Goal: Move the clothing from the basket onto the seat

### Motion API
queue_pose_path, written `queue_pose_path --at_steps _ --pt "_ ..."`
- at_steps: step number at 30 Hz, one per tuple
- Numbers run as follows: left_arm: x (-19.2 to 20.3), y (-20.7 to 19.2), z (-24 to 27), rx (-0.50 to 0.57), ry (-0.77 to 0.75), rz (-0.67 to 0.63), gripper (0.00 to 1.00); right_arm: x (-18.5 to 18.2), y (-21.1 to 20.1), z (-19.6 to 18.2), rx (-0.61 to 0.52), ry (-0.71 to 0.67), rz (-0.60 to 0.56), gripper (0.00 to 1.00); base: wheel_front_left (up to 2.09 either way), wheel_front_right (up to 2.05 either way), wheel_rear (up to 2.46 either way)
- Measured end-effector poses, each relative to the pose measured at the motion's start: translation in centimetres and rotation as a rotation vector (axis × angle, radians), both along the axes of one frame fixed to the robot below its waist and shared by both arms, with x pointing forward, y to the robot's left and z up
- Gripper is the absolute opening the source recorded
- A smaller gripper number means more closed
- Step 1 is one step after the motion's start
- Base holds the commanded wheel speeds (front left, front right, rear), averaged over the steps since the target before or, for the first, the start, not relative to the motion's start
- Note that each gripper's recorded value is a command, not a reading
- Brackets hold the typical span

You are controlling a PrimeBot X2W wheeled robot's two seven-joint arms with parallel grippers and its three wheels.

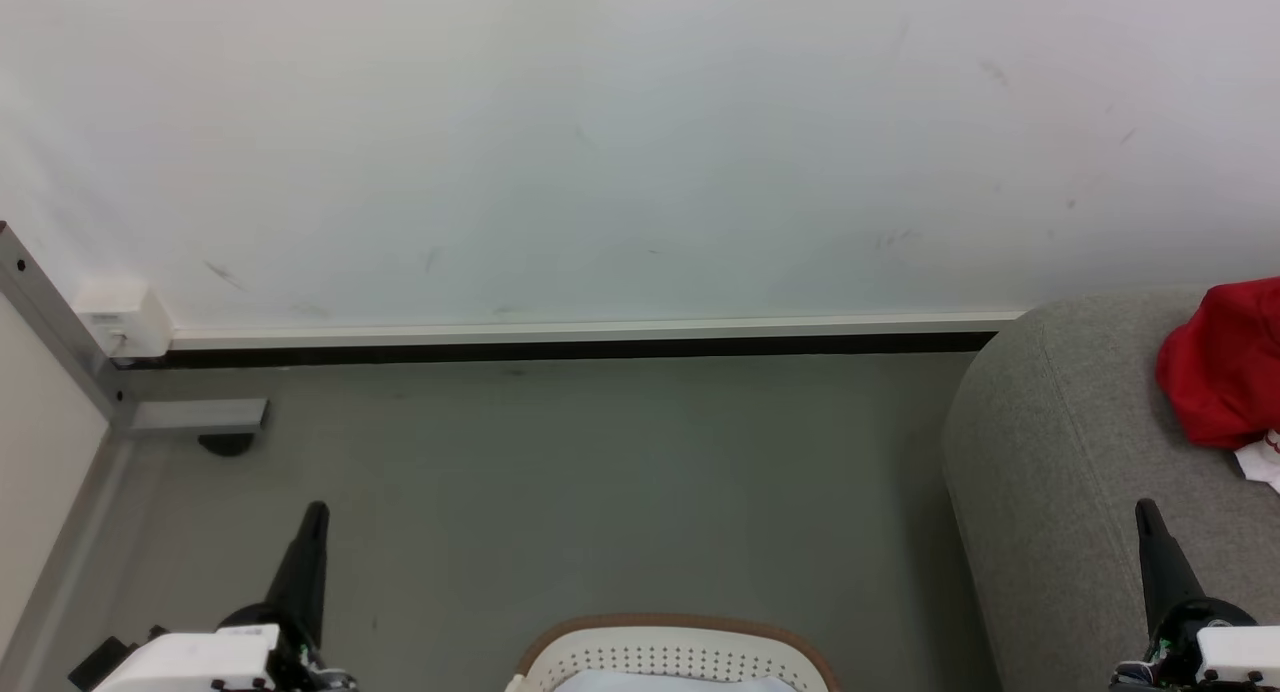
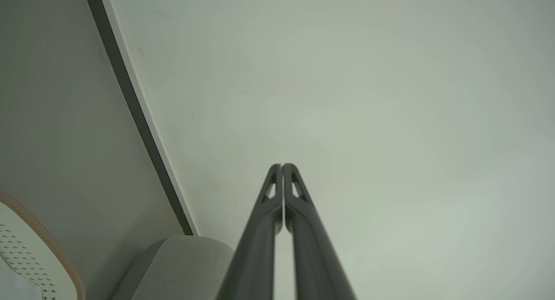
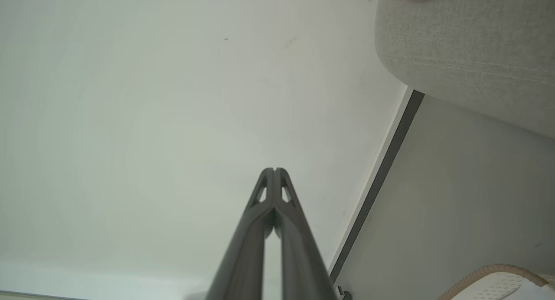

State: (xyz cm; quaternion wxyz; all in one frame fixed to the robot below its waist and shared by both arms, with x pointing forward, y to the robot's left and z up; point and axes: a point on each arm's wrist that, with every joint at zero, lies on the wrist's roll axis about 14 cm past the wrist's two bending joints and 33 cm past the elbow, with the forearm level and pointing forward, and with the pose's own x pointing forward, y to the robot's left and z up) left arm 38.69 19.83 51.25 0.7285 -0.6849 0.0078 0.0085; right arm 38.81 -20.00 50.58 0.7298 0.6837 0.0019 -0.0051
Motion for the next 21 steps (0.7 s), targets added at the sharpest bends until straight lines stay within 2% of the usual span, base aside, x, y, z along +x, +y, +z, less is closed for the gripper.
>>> queue_pose_path --at_steps 10,21 --pt "0.23 0.17 0.38 -0.060 -0.016 -0.001 0.00 0.28 0.02 0.27 0.070 -0.012 0.005 0.00 0.00 0.00 0.00" --pt "0.23 0.17 0.38 -0.060 -0.016 -0.001 0.00 0.29 0.02 0.28 0.069 -0.012 0.006 0.00 0.00 0.00 0.00"
